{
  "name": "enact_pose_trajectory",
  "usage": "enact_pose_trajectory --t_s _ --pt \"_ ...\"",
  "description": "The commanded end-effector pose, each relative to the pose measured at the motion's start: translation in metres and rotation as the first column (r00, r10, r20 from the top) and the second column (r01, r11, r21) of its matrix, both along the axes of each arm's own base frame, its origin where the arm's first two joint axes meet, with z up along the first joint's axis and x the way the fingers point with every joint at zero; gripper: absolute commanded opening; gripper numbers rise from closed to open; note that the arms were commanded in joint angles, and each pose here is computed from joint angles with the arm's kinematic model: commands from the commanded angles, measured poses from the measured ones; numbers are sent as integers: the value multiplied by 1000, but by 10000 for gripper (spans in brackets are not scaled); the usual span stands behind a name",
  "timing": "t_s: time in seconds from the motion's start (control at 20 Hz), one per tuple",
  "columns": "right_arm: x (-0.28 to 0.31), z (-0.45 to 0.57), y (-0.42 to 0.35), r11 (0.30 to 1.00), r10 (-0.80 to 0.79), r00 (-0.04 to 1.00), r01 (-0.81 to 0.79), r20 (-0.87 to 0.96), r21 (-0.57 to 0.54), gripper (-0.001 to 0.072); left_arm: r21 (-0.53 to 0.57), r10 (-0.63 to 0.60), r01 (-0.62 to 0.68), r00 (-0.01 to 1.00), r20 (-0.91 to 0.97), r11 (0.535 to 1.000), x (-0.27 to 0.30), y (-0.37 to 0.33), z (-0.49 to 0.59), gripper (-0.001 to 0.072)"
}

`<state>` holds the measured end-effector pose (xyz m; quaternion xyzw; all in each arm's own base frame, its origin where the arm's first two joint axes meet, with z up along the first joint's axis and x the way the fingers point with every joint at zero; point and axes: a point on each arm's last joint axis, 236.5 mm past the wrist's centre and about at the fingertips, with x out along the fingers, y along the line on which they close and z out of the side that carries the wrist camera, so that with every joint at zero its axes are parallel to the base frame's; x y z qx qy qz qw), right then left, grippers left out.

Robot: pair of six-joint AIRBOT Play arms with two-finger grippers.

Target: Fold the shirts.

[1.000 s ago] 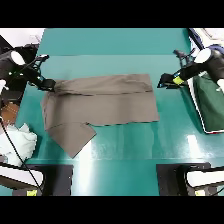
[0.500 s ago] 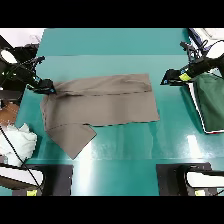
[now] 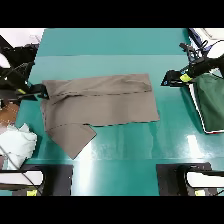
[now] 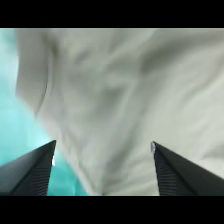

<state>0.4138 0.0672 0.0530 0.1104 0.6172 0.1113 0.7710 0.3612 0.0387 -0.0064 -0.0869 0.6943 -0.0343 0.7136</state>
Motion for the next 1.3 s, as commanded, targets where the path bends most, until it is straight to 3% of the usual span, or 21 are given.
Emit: enact_pose_trajectory --t_s 0.0,0.2,0.35,0.7,1.15,1.2,1.25 --pt "-1 0 1 1000 18 1000 -18 1 -3 583 6 64 -63 998 -20 998 -65 -7 -14 702" --pt "0 0 1 999 34 999 -34 10 -7 582 -45 131 -134 989 -65 990 -145 -37 -38 702" --pt "0 0 1 999 40 999 -40 12 -8 582 -118 152 -165 982 -110 979 -170 -60 -50 702" --pt "-1 0 1 999 42 999 -42 11 -9 582 -156 179 -200 973 -143 967 -181 -72 -71 702" --pt "-7 -1 1 999 51 999 -51 -13 -9 581 -209 284 -291 957 -64 934 -154 -79 -73 700" --pt "-8 -1 1 999 53 998 -53 -19 -8 581 -210 282 -290 957 -69 934 -155 -80 -73 673" --pt "-9 -1 1 998 54 998 -54 -21 -8 581 -211 277 -286 958 -69 935 -155 -80 -73 457"
